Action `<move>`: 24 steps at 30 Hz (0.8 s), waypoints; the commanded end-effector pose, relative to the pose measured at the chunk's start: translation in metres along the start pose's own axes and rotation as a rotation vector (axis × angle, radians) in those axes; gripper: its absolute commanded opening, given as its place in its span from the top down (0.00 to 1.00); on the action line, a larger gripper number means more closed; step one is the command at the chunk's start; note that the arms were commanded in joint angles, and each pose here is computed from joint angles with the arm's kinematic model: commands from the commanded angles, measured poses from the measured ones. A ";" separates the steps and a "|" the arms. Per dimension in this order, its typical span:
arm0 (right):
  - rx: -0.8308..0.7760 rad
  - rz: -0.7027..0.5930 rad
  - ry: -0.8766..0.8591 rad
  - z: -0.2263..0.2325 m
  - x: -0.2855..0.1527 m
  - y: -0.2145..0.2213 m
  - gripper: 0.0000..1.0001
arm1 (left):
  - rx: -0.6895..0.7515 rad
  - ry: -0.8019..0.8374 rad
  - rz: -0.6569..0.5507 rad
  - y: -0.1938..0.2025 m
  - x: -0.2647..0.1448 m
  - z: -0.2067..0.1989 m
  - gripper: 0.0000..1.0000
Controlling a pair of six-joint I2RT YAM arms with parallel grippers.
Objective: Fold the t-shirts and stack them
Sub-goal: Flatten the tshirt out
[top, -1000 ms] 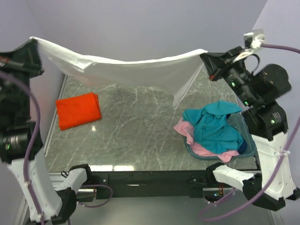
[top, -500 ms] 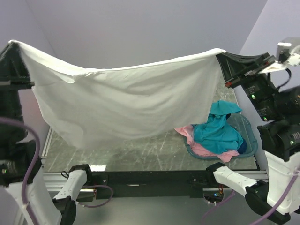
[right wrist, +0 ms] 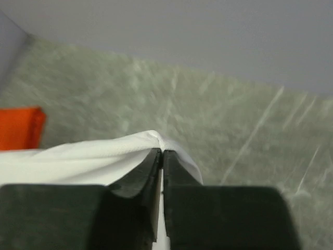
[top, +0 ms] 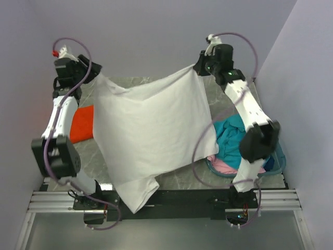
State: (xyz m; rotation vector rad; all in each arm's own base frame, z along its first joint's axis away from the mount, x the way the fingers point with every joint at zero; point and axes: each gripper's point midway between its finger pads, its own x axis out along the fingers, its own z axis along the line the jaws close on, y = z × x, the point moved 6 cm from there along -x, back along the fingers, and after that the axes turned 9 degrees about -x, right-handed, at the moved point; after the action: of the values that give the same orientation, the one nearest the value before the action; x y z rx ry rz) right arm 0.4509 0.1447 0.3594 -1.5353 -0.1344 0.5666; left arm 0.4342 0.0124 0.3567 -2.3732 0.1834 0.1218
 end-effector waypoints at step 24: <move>0.120 0.398 -0.106 0.036 0.045 0.133 0.15 | -0.117 -0.168 0.428 0.145 -0.003 0.050 0.02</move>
State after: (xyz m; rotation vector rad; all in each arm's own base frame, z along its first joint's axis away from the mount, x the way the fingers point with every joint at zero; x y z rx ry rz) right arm 0.4632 0.1642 0.2125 -1.4236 0.1882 0.9160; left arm 0.4154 -0.0351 0.2301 -2.3825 0.5237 0.5360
